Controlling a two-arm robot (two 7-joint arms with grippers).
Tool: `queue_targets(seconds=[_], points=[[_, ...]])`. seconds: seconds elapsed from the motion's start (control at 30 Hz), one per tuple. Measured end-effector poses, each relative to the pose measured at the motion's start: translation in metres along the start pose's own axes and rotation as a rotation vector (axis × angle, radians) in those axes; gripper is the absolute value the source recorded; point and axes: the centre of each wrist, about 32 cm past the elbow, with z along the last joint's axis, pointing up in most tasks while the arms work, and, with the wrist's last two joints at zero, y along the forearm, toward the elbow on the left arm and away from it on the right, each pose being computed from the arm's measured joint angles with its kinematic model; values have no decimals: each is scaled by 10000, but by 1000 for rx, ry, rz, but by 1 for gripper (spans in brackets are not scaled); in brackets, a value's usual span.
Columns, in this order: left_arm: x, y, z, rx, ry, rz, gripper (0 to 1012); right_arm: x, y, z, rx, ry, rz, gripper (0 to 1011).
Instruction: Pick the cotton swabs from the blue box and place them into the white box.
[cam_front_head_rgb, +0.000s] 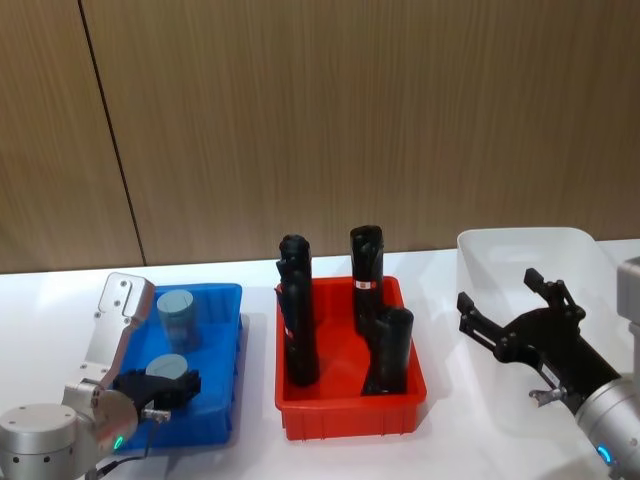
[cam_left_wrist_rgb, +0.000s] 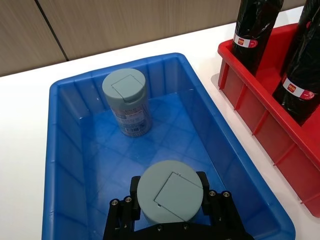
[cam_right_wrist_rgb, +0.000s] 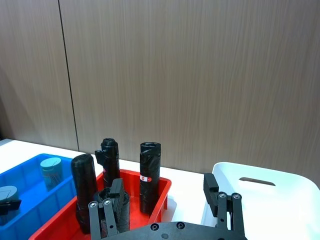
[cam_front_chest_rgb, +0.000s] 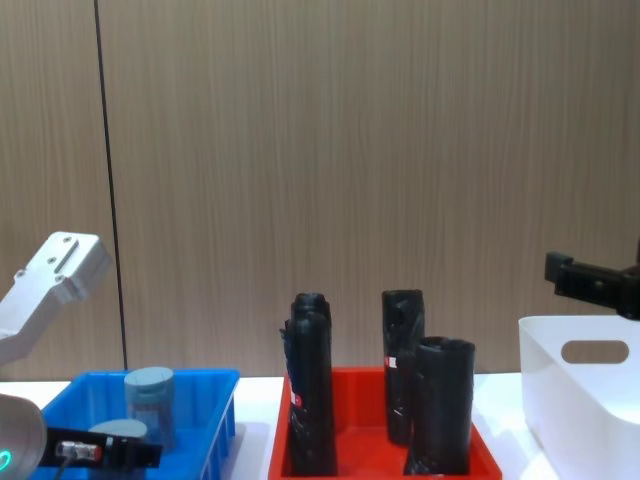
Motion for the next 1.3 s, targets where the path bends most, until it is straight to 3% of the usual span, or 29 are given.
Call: queue_targets(seconds=[0.33,0.7,1.0,1.3], points=[[-21,71,9,-57,-27,11,659,0,0,0,0,0,0,1002],[-33,225,61,-188,-94,12,659,0,0,0,0,0,0,1002],[-6,370,153,-305,-160,-48,659,0,0,0,0,0,0,1001],[54,468,242,-385,-205,-144,659,0,0,0,0,0,0,1002]])
